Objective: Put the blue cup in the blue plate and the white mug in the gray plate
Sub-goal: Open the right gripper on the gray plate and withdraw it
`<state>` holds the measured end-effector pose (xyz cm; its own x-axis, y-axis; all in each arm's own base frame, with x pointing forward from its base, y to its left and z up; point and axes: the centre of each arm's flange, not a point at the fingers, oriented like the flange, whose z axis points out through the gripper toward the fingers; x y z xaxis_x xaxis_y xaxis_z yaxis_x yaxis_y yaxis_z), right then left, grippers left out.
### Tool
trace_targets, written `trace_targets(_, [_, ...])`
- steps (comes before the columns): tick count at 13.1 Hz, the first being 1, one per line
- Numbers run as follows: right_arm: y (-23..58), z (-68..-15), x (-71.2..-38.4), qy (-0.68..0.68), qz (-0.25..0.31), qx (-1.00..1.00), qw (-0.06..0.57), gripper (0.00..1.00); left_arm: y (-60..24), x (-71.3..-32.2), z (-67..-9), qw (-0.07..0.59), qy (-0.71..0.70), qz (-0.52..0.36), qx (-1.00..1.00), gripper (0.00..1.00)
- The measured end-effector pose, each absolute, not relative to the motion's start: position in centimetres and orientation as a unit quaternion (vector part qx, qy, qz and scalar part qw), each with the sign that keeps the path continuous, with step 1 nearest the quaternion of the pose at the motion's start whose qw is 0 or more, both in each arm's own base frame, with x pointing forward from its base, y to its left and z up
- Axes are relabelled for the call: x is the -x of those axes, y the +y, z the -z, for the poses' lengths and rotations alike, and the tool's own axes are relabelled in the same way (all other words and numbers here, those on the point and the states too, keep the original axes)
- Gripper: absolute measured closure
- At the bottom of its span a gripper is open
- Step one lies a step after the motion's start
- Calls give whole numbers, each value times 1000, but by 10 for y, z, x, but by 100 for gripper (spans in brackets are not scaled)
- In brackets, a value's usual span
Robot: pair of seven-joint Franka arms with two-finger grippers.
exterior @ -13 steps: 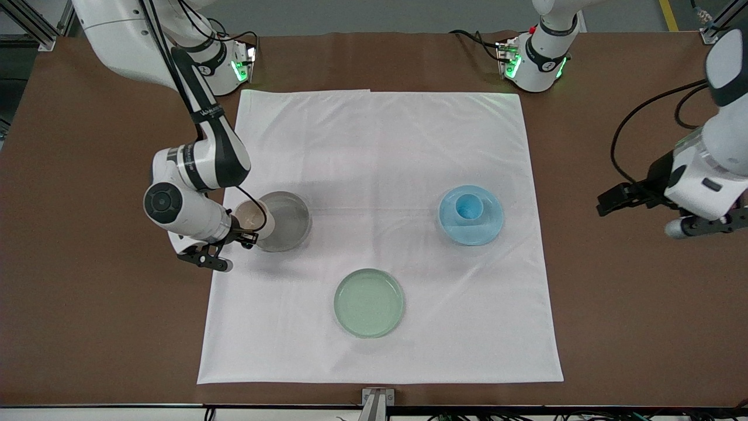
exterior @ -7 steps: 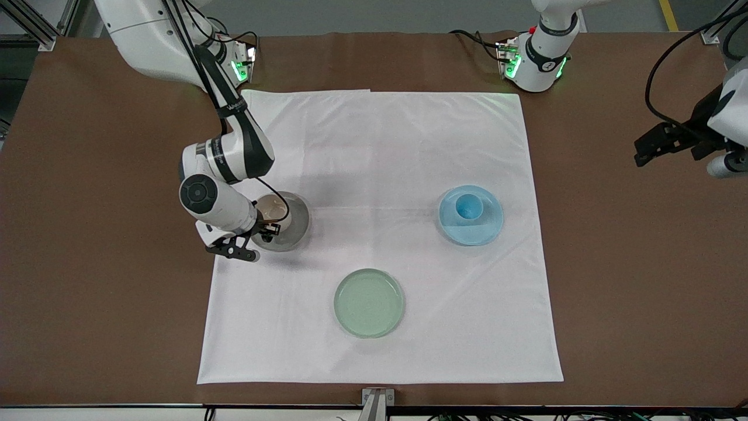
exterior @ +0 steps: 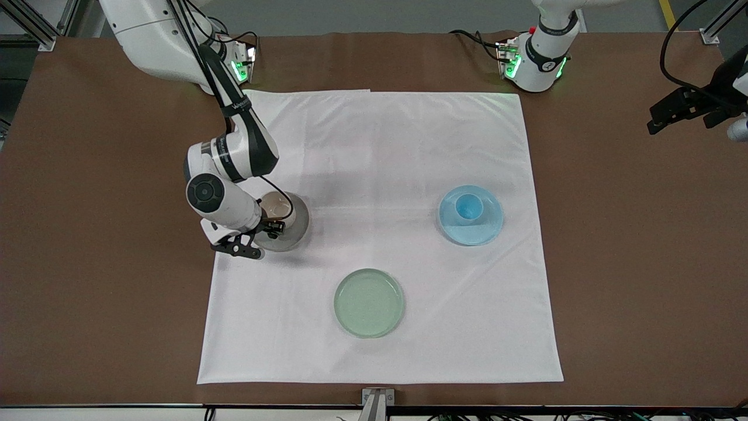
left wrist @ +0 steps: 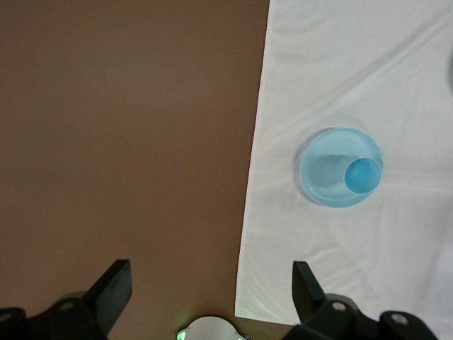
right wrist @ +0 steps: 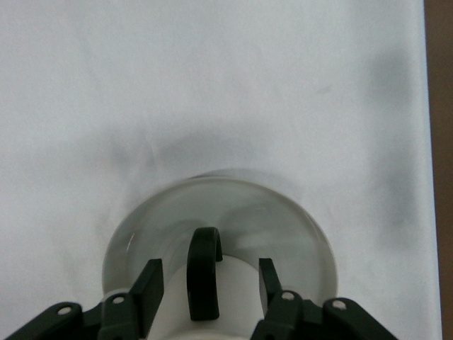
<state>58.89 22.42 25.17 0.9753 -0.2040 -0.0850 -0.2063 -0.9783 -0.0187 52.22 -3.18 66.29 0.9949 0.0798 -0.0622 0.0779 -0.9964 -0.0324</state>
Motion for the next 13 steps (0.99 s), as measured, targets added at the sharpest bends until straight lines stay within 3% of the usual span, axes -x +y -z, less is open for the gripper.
trace_targets(3, [182, -293, -625, 67, -41, 997, 19, 1, -42, -511, -659, 16, -30, -36, 999, 0])
trace_targets(8, [34, -398, -661, 22, -72, 997, 0, 0, -55, -505, -662, 17, -17, -34, 999, 0])
trace_targets(13, [-12, -482, -660, 19, -78, 997, -11, 0, -65, -501, -661, 18, -8, -29, 999, 0])
